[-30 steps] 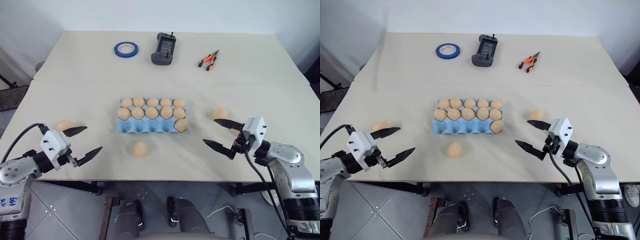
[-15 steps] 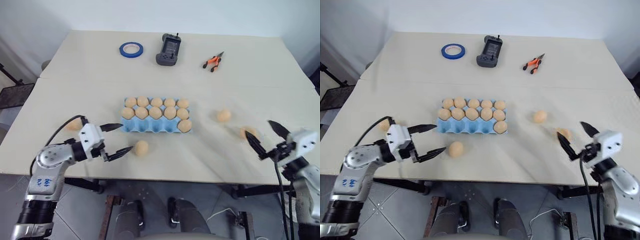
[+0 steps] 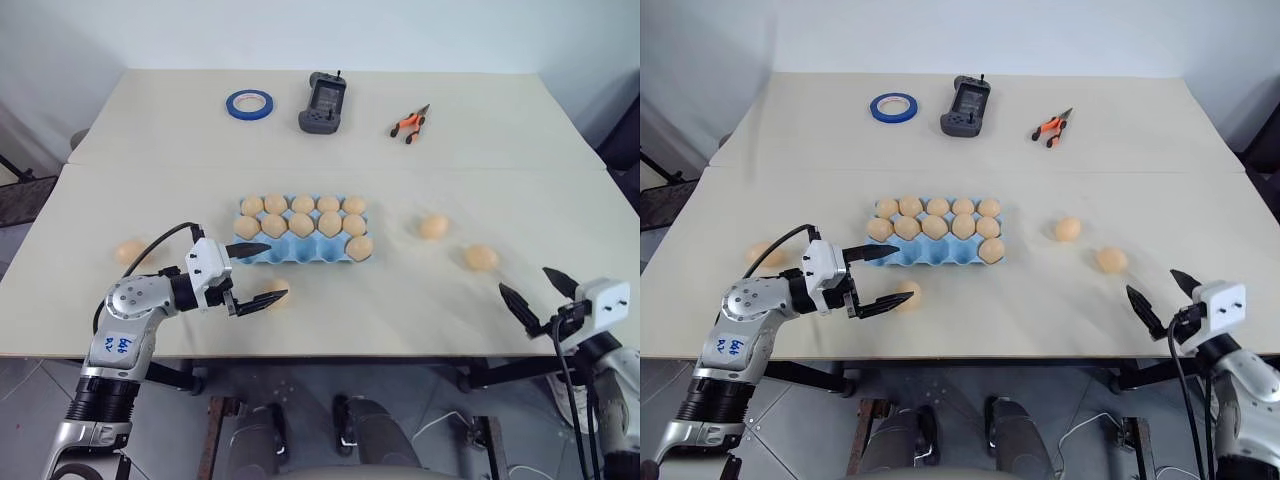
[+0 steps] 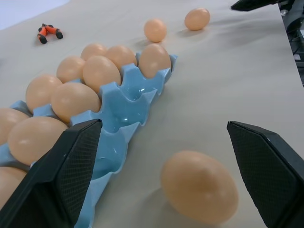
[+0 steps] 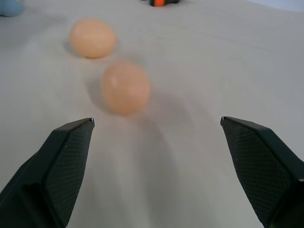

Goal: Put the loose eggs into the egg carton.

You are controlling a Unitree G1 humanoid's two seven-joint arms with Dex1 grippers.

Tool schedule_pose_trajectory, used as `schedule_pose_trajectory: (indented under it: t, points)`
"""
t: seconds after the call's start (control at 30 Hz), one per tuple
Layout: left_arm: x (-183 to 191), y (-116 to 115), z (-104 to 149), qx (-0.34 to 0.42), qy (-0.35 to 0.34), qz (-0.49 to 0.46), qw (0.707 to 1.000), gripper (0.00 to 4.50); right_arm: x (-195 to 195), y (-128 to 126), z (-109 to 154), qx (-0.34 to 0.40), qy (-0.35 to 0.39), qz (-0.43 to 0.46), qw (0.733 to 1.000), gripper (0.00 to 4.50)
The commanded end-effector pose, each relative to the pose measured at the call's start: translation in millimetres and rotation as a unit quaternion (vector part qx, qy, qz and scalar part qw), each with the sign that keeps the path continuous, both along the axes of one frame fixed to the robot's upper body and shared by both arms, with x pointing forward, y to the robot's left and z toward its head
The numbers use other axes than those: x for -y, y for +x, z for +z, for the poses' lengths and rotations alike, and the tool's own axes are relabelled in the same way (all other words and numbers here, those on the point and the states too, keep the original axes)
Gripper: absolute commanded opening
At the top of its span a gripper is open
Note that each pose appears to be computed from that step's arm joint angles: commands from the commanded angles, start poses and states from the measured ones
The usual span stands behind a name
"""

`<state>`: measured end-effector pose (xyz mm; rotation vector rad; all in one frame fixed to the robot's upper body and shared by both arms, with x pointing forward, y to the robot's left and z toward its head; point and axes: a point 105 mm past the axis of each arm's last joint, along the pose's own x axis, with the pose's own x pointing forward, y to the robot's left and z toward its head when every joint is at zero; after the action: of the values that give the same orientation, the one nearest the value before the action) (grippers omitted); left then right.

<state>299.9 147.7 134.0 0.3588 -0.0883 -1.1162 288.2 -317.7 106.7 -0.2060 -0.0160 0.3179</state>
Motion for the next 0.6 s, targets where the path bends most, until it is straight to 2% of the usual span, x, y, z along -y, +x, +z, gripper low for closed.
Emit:
schedule_pose_trajectory:
  t: [0.03,0.37,0.47,0.6]
  points:
    - [0.7,-3.7,10.7,0.023,-0.013,-0.004,1.000,4.49,1.1,16.3,7.7,-0.006,-0.015,0.030,0.999,4.50]
    - [-3.4,-6.8,9.5,0.032,-0.015,0.013,0.999,4.49,-14.4,53.0,-9.4,-0.065,-0.007,0.100,0.993,4.50]
    - [-6.0,-7.1,9.8,0.034,-0.016,0.021,0.999,4.50,-17.1,58.6,-9.6,-0.055,-0.004,0.103,0.993,3.92]
    - [-13.2,-8.1,9.4,0.037,-0.014,0.037,0.999,4.50,-22.6,59.7,-6.9,-0.037,-0.015,0.120,0.992,2.52]
